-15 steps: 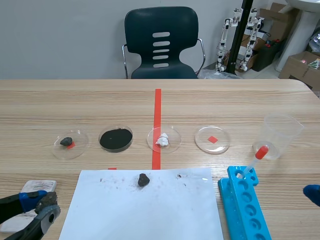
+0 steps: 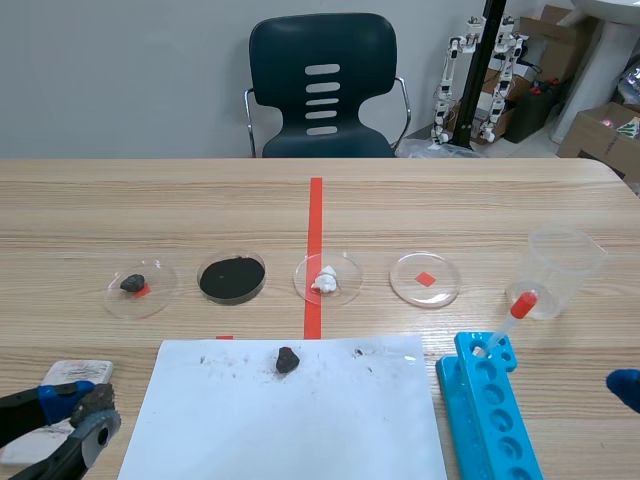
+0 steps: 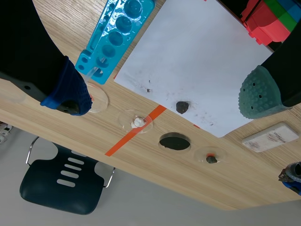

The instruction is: Put the right mineral back

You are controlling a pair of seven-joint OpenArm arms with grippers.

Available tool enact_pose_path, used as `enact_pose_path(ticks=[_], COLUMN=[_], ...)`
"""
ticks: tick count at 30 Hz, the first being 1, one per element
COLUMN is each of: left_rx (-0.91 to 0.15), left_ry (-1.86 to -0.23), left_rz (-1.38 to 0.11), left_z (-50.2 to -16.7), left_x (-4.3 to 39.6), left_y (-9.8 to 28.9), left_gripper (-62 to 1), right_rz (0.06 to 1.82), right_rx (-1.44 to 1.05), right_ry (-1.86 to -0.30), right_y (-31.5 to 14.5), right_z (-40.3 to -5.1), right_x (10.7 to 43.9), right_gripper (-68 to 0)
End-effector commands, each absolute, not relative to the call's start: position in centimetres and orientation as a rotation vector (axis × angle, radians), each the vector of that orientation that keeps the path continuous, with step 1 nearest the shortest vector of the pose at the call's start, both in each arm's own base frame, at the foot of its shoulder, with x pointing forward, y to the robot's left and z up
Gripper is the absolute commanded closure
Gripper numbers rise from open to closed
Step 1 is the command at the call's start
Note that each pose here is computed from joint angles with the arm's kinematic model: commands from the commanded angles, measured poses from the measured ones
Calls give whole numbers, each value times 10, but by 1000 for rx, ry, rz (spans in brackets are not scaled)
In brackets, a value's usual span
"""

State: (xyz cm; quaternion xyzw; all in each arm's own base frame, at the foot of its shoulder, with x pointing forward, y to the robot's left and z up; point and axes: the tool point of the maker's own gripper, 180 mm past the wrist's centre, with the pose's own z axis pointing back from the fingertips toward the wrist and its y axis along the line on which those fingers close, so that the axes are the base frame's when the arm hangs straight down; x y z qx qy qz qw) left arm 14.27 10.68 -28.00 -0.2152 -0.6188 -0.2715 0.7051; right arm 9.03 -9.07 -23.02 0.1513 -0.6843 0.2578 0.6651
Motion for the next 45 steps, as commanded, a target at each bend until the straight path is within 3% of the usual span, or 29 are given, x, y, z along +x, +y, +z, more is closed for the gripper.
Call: enact_pose_path(ticks=[1,17,31,38,45], left_rx=[-490,-488,-363,-397,-530], left_ry=[-1409,-1414,-1214,-1161,-1149], left_rz=[-606,-608,-674,-662,-685], left_z=[-270,-270,-302,-304,-297], left_x=[145,147,212,233,237], left_y=[105,105,101,83,35], left_gripper=[-70,-70,-70,-70,-70], right_rz=[582,582,582,582,582], right_rx=[351,351,351,351,351], right_ry=[-1585,-1585,-1585,-1585,-1585], right_y=[-89,-89,-89,-89,-89], right_z=[-221,-221,-221,-221,-221], right_x=[94,94,94,94,94], right_gripper=[-679,-679,-679,-679,-679])
